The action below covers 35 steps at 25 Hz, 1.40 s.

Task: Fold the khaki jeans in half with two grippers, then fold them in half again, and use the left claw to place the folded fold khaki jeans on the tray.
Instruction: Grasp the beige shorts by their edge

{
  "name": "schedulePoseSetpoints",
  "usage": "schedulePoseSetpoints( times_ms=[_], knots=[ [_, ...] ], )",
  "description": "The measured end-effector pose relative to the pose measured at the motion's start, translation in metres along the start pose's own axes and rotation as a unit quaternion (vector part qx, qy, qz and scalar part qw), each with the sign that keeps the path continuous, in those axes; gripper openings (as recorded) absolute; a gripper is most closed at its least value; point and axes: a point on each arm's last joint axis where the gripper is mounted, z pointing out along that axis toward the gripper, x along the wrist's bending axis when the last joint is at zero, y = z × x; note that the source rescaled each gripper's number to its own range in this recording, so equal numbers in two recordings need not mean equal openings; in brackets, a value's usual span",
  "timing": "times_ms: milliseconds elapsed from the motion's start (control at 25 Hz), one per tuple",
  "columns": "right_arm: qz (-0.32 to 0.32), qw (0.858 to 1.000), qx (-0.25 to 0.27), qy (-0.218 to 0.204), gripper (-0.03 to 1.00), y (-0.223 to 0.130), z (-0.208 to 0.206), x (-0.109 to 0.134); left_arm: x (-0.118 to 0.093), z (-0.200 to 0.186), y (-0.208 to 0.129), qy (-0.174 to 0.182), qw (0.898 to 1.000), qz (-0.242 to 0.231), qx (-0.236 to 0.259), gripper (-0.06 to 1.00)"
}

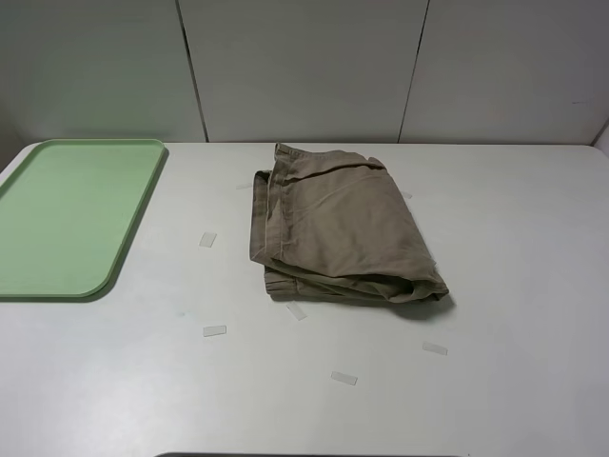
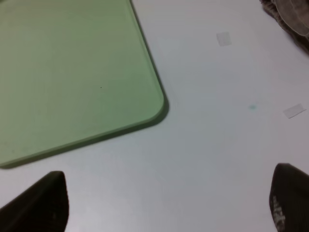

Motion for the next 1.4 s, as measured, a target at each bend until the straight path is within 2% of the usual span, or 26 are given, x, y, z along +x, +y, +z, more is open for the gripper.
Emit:
schedulePoseSetpoints(
  times_ms=[160, 360, 600, 880, 1240, 1400],
  knots=[
    [0.007, 1.0, 0.015, 0.019, 0.93, -0.014, -0.018, 0.007, 0.0, 0.0, 0.0, 0.0, 1.0, 0.0, 0.0, 0.81],
    [0.001, 1.0, -0.004, 0.024, 0.93, -0.021, -0.032, 0.011, 0.0, 0.0, 0.0, 0.0, 1.0, 0.0, 0.0, 0.81],
    [0.005, 0.998, -0.013, 0.055, 0.93, -0.031, -0.047, 0.017, 0.0, 0.0, 0.0, 0.0, 1.0, 0.0, 0.0, 0.81],
    [0.029, 0.998, -0.043, 0.024, 1.0, -0.041, -0.062, 0.013, 0.0, 0.0, 0.0, 0.0, 1.0, 0.0, 0.0, 0.81],
    [0.032, 0.997, -0.07, 0.014, 1.0, -0.078, -0.06, 0.017, 0.0, 0.0, 0.0, 0.0, 1.0, 0.0, 0.0, 0.81],
    [0.03, 0.996, -0.084, 0.012, 1.0, -0.083, -0.063, 0.018, 0.0, 0.0, 0.0, 0.0, 1.0, 0.0, 0.0, 0.81]
  ],
)
